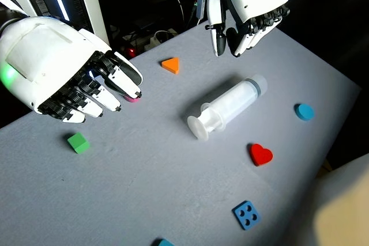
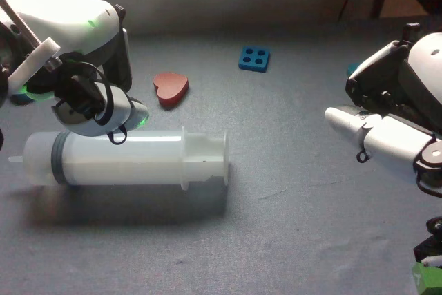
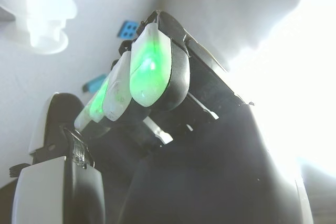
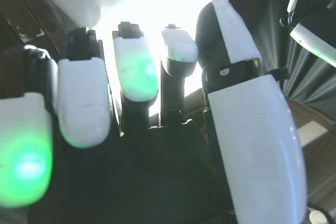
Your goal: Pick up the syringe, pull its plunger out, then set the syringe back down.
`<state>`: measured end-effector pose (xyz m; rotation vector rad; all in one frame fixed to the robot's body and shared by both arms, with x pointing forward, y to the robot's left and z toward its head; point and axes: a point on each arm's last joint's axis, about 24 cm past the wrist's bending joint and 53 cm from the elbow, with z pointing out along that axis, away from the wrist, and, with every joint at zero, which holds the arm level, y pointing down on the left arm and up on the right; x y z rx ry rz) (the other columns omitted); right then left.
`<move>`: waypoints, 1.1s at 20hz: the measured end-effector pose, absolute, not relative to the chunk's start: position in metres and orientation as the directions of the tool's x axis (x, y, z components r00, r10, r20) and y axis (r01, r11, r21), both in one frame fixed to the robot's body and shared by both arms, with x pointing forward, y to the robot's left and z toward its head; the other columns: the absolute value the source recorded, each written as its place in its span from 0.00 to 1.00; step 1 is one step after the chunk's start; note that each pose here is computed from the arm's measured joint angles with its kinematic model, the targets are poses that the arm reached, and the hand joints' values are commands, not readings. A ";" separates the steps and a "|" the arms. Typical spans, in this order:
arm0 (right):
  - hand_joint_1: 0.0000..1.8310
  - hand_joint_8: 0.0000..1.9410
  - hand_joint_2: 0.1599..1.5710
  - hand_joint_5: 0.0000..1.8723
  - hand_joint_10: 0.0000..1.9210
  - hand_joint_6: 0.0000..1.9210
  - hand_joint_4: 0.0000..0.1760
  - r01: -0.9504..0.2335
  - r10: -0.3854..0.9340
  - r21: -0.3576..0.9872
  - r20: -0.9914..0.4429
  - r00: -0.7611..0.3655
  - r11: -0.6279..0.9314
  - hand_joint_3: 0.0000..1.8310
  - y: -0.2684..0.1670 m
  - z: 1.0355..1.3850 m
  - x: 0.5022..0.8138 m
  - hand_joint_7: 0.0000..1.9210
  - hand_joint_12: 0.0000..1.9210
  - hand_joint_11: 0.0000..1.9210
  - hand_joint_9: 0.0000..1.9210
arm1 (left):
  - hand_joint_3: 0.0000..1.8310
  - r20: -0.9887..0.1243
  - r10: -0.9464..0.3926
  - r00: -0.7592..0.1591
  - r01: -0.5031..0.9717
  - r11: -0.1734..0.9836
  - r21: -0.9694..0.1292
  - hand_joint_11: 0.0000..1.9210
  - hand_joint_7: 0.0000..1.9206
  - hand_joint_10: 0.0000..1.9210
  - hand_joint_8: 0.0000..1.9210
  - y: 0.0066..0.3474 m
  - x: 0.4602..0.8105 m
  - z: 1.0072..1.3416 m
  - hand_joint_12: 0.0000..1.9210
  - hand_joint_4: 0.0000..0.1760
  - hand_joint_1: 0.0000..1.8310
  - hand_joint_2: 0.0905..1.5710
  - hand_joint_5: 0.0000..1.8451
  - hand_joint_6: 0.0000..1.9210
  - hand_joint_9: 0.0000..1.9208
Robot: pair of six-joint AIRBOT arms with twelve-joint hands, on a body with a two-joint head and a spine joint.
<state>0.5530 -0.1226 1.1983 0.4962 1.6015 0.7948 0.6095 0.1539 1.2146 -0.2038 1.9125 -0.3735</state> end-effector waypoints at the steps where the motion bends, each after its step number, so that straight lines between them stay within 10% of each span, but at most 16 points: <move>1: 0.00 0.02 0.52 0.04 0.02 0.02 0.00 -0.115 0.707 0.730 -0.682 -0.189 0.674 0.07 -0.123 1.198 0.553 0.03 0.21 0.00 0.02 | 0.06 -0.876 -0.317 -0.365 0.036 0.935 -0.353 0.00 0.03 0.02 0.02 0.154 0.609 1.214 0.14 0.00 0.05 0.69 0.07 0.03 0.00; 13: 0.00 0.00 0.58 0.05 0.00 0.00 0.00 -0.110 0.698 0.723 -0.689 -0.197 0.682 0.00 -0.123 1.194 0.553 0.06 0.20 0.00 0.04 | 0.00 -0.875 -0.267 -0.404 0.039 0.950 -0.309 0.00 0.02 0.00 0.00 0.151 0.602 1.183 0.12 0.00 0.04 0.73 0.06 0.00 0.01; 22: 0.00 0.00 0.58 0.04 0.00 0.00 0.00 -0.132 0.701 0.730 -0.682 -0.210 0.670 0.00 -0.124 1.189 0.562 0.04 0.15 0.00 0.02 | 0.00 -0.835 -0.332 -0.438 -0.027 0.934 -0.357 0.00 0.06 0.00 0.00 0.147 0.595 1.146 0.17 0.00 0.42 0.57 0.07 0.00 0.04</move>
